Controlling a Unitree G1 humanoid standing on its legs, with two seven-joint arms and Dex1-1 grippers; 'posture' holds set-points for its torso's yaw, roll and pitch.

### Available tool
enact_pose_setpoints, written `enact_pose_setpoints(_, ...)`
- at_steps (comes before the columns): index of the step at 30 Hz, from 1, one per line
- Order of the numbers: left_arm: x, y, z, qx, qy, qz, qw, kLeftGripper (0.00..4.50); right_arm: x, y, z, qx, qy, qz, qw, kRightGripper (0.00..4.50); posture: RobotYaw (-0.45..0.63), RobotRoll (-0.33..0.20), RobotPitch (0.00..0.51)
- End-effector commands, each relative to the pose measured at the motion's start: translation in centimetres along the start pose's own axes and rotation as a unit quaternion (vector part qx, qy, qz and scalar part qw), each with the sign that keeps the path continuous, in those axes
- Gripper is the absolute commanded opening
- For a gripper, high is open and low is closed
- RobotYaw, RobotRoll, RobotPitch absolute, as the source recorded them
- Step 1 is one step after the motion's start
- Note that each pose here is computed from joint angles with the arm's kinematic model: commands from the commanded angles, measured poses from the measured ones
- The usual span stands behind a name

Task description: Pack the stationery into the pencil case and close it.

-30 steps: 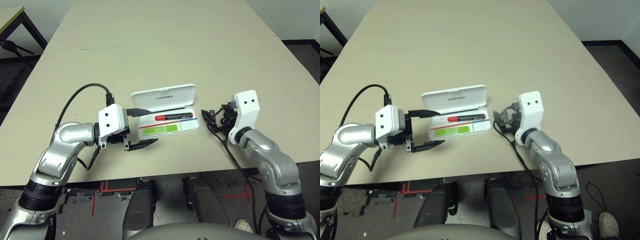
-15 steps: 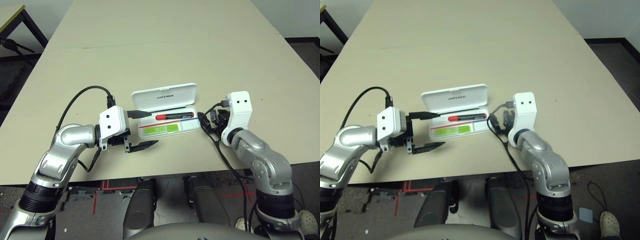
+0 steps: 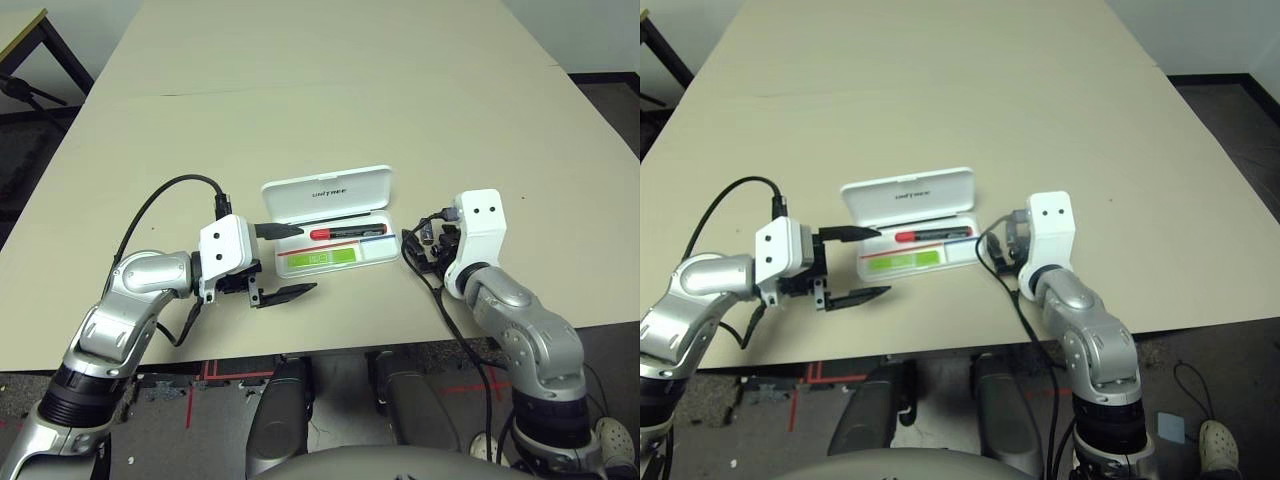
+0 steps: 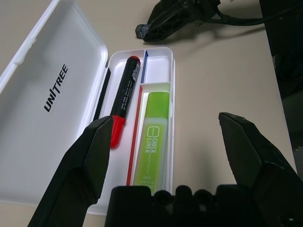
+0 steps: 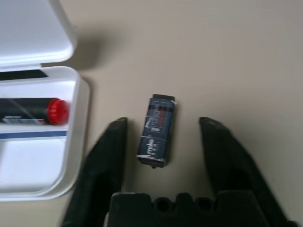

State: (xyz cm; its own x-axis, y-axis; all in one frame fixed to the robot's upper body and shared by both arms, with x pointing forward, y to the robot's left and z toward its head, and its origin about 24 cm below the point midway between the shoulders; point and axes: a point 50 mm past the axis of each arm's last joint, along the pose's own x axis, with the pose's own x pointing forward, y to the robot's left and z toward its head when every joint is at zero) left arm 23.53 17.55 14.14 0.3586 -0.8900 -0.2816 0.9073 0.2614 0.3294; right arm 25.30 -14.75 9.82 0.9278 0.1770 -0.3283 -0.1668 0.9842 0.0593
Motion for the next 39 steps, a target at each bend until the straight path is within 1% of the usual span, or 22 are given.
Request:
enact_pose_setpoints(1,0.3,-0.2,0.1,0.006,0.003,-0.008,1.000,4.50,0.4,0.1,-0.8,0.008,0.017,0.006,1.000,1.57,-0.04,0.000,0.180)
enact_pose_setpoints(3,0.3,-0.2,0.1,0.006,0.002,-0.008,1.000,4.50,0.6,0.0,-0.5,0.006,0.014,0.006,1.000,0.79,-0.04,0.000,0.180)
enact_pose_setpoints(4,0.3,-0.2,0.1,0.006,0.002,-0.007,1.000,4.50,0.6,-0.1,-0.4,0.003,0.011,0.006,1.000,0.46,-0.04,0.000,0.178)
enact_pose_setpoints(5,0.3,-0.2,0.2,0.006,0.002,-0.007,1.000,4.50,0.7,-0.3,-0.2,0.000,0.009,0.007,1.000,0.33,-0.04,0.000,0.178)
enact_pose_setpoints(11,0.3,-0.2,0.3,0.007,0.001,-0.005,1.000,4.50,0.9,-0.9,1.0,-0.024,-0.003,0.035,0.999,0.33,-0.03,0.000,0.177)
enact_pose_setpoints(14,0.3,-0.2,0.3,0.007,0.000,-0.005,1.000,4.50,1.2,-1.6,2.4,-0.066,-0.005,0.127,0.990,0.33,-0.03,0.000,0.173)
enact_pose_setpoints(15,0.4,-0.2,0.3,0.007,-0.001,-0.005,1.000,4.50,1.4,-2.0,3.0,-0.090,-0.007,0.157,0.983,0.33,-0.04,0.000,0.173)
enact_pose_setpoints(16,0.4,-0.2,0.3,0.008,-0.001,-0.005,1.000,4.50,1.4,-2.3,3.4,-0.106,-0.008,0.175,0.979,0.33,-0.04,0.000,0.173)
enact_pose_setpoints(19,0.5,0.0,0.3,0.010,-0.002,-0.005,1.000,4.50,1.3,-3.8,5.2,-0.173,0.002,0.260,0.950,0.33,-0.03,0.000,0.169)
enact_pose_setpoints(21,0.5,0.0,0.4,0.011,-0.002,-0.005,1.000,4.50,1.0,-4.4,5.7,-0.212,0.014,0.317,0.924,0.33,-0.03,0.000,0.169)
enact_pose_setpoints(25,0.5,0.0,0.4,0.012,-0.001,-0.005,1.000,4.50,0.8,-4.9,6.4,-0.291,0.026,0.424,0.857,0.33,-0.02,0.000,0.168)
enact_pose_setpoints(27,0.5,0.0,0.4,0.012,-0.001,-0.004,1.000,4.50,0.8,-4.8,6.9,-0.310,0.027,0.466,0.828,0.33,-0.02,0.000,0.168)
enact_pose_setpoints(30,0.5,-0.1,0.6,0.014,-0.001,-0.002,1.000,4.50,1.4,-4.4,7.6,-0.336,0.029,0.508,0.793,0.33,-0.01,0.000,0.168)
enact_pose_setpoints(35,0.4,-0.1,0.7,0.016,0.003,-0.001,1.000,4.50,2.4,-3.3,8.3,-0.368,0.032,0.548,0.750,0.33,-0.01,0.000,0.168)
enact_pose_setpoints(39,0.1,-0.1,0.6,0.016,0.009,0.003,1.000,4.50,3.0,-2.0,8.2,-0.387,0.037,0.580,0.716,0.33,0.01,0.000,0.171)
